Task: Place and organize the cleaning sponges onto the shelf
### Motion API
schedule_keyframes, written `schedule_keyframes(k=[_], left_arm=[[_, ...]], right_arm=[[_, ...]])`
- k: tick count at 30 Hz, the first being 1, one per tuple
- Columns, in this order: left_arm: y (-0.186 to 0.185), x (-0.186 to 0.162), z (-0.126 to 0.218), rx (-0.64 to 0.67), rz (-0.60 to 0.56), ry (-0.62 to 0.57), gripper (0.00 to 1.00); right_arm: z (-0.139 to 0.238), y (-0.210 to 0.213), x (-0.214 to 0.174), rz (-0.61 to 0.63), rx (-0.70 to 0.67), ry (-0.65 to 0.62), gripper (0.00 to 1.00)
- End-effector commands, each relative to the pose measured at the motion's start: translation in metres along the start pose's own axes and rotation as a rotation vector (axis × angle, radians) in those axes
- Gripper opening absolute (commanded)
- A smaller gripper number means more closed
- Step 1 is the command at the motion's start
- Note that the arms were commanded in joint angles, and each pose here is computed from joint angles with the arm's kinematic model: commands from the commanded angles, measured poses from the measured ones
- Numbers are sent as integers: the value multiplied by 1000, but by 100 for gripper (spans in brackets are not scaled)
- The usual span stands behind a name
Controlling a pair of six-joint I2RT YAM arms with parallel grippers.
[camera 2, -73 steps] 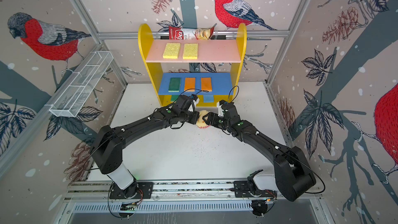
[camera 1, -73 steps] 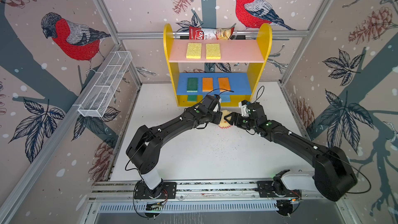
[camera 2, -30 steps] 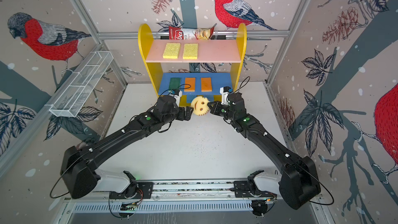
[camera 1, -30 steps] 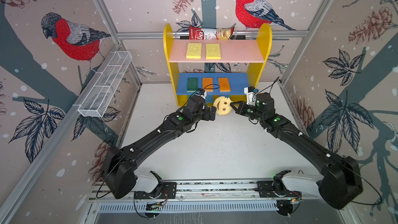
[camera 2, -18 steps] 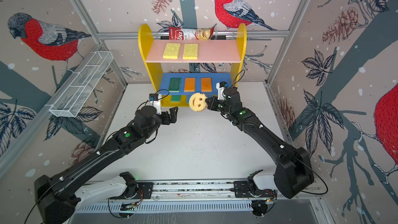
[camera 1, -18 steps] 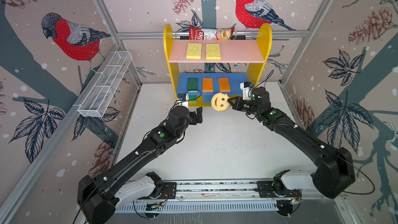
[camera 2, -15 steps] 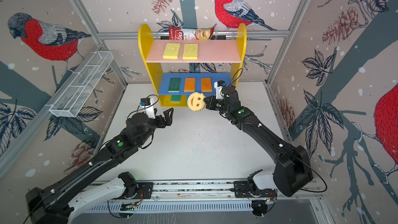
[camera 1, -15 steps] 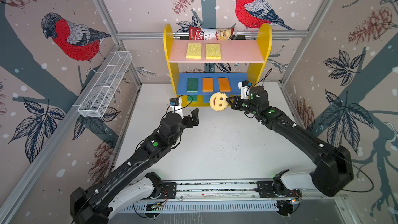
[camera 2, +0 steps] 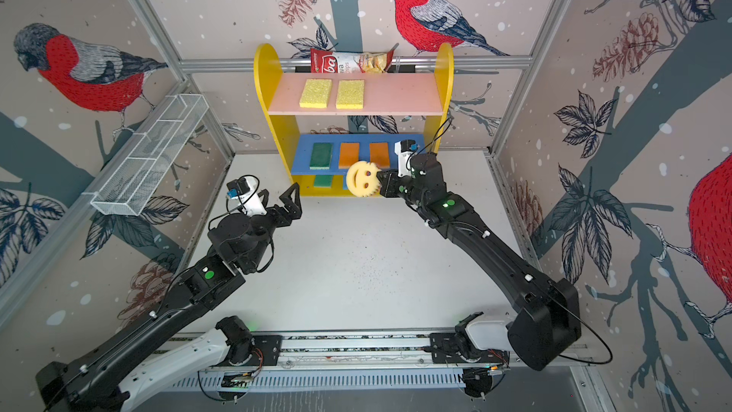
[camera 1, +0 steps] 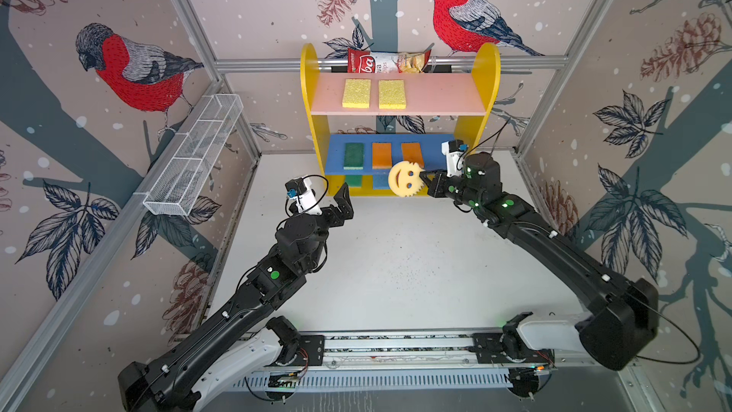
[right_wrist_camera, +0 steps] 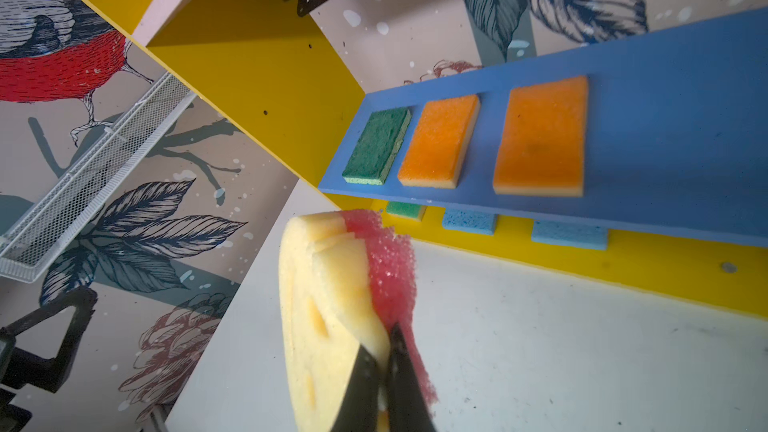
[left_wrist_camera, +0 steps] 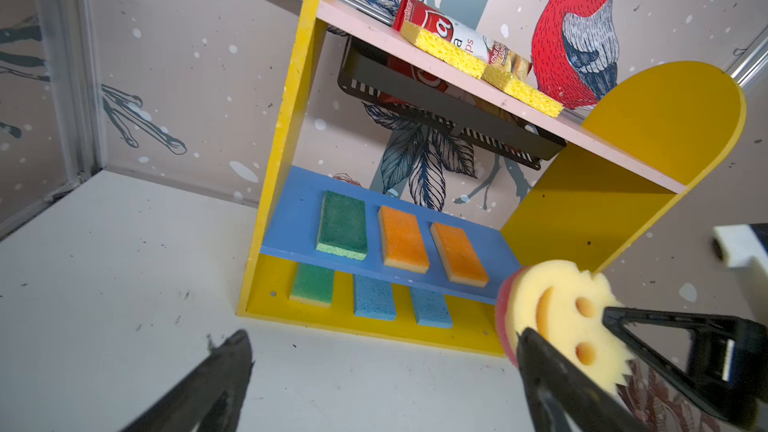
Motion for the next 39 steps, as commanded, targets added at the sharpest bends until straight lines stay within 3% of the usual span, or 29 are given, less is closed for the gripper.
schedule_keyframes(k=[1,18,30,39], left_arm=[[-1,20,1,25,-5,-82,98],[14,34,7,117,-58,-140,97],[14,36,4,117,-56,-139,98],[-34,38,-8,-178,-40,-24,98]], right_arm=[[11,-6,18,67,-78,-69,0],[57,-18,116,92,-122,-299,0],[60,2,157,136,-66,-360,0],[35,54,138,242,108,-255,0]])
Point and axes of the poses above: each gripper's point midway between its finger pads, its own z axis back along the fingers, its own y axis along the line the jaws close on, x = y × z, the point moved 3 cm from there along z, back along the fingers, and after that the axes turned 6 degrees about z, right-handed, at the moved point
